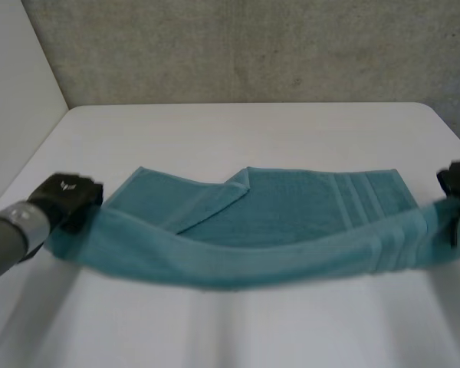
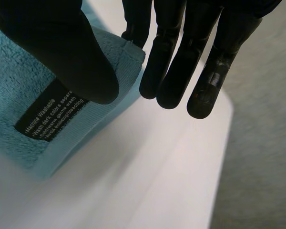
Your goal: Fold the laundry
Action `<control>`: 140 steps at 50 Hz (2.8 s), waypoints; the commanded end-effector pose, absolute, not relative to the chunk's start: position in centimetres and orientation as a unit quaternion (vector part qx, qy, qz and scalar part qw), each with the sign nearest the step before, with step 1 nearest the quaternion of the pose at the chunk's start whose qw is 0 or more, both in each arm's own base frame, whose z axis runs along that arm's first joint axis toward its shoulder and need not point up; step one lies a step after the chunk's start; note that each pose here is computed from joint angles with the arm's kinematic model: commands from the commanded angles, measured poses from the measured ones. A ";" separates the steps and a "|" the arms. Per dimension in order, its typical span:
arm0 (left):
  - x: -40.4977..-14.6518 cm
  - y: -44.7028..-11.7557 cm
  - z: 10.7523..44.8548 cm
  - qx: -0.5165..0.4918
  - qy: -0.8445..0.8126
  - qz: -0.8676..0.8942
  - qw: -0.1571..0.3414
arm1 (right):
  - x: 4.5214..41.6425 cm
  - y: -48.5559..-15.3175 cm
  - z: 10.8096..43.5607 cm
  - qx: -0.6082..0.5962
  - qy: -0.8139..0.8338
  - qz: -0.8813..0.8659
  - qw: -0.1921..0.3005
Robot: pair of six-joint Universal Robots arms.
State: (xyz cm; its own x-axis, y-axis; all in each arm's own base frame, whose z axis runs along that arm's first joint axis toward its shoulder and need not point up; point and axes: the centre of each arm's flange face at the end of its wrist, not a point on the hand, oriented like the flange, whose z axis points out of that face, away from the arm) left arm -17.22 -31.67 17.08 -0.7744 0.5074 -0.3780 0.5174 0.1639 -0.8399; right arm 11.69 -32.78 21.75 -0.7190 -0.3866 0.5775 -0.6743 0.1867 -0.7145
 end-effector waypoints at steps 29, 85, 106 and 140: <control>-19.8 -38.5 26.5 0.213 0.578 -0.788 0.023 | 16.6 -35.1 30.8 0.231 -0.595 0.764 0.093; -15.6 -31.3 18.6 0.280 0.763 -0.582 -0.021 | 9.8 -32.1 21.6 0.308 -0.767 0.556 0.093; -20.2 -40.9 13.8 0.290 0.724 -0.625 0.019 | 13.7 -41.3 17.2 0.269 -0.707 0.635 0.154; -21.8 -36.0 18.0 0.291 0.682 -0.671 0.016 | 15.9 -36.8 21.1 0.260 -0.712 0.644 0.107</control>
State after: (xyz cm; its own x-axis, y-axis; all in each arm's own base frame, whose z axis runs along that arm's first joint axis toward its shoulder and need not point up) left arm -22.48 -39.18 15.42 -0.8241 0.3742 -0.4253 0.4311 -0.0728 -0.8994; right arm 15.45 -40.72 19.74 -0.8553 -0.1123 0.5059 -0.5101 0.0102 -0.8601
